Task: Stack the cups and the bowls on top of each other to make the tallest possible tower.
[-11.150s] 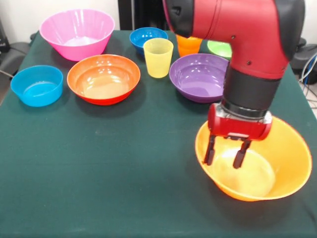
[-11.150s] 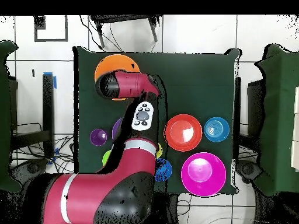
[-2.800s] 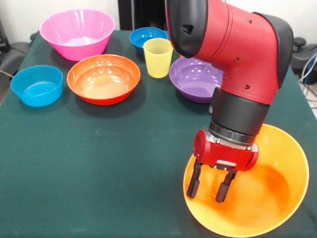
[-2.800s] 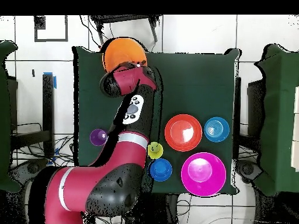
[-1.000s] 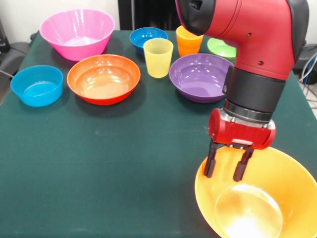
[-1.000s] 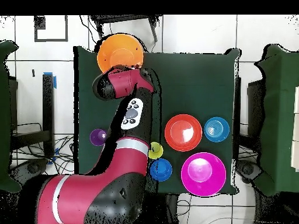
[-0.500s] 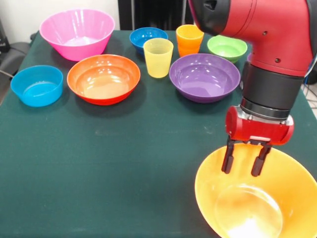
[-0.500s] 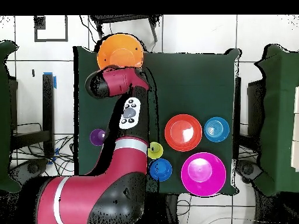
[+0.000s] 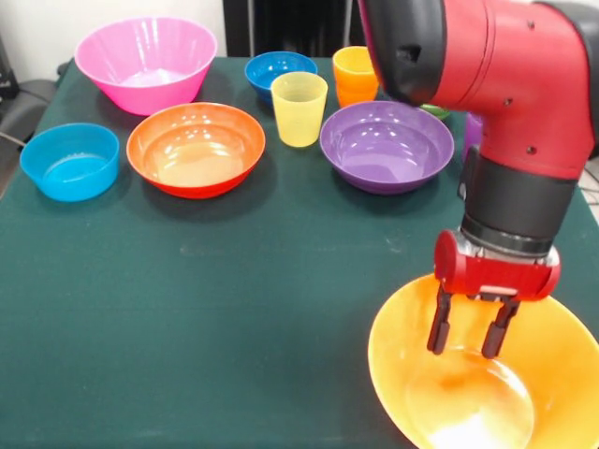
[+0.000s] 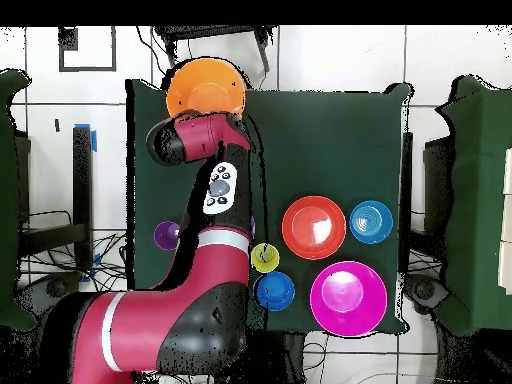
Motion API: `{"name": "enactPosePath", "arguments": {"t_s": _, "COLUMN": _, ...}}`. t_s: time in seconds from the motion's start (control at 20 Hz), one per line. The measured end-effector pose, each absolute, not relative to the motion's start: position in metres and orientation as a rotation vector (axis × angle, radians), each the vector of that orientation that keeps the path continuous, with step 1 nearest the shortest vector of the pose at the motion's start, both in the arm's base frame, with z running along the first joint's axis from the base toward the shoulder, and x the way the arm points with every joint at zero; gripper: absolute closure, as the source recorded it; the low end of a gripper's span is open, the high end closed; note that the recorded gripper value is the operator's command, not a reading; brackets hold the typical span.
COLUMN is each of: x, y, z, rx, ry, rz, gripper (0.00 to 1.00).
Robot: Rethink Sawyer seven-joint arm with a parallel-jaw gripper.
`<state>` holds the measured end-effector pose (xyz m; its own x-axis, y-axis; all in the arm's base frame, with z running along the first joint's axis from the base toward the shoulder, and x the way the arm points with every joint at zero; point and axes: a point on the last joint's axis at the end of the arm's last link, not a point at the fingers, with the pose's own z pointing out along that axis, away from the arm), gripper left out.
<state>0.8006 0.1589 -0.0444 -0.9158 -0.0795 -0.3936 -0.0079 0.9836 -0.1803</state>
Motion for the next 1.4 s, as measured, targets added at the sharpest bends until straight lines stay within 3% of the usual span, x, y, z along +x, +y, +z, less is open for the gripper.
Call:
{"name": "enactPosePath", "arguments": {"t_s": 0.2, "x": 0.799, "y": 0.161, "z": -0.068, "rx": -0.073, "ry": 2.716, "rz": -0.240, "gripper": 0.00}}
{"name": "enactPosePath", "arguments": {"t_s": 0.65, "x": 0.819, "y": 0.166, "z": -0.065, "rx": -0.005, "ry": 2.786, "rz": -0.222, "gripper": 0.00}}
{"name": "enactPosePath", "arguments": {"t_s": 1.4, "x": 0.801, "y": 0.162, "z": -0.059, "rx": 0.132, "ry": 3.169, "rz": -0.257, "gripper": 0.00}}
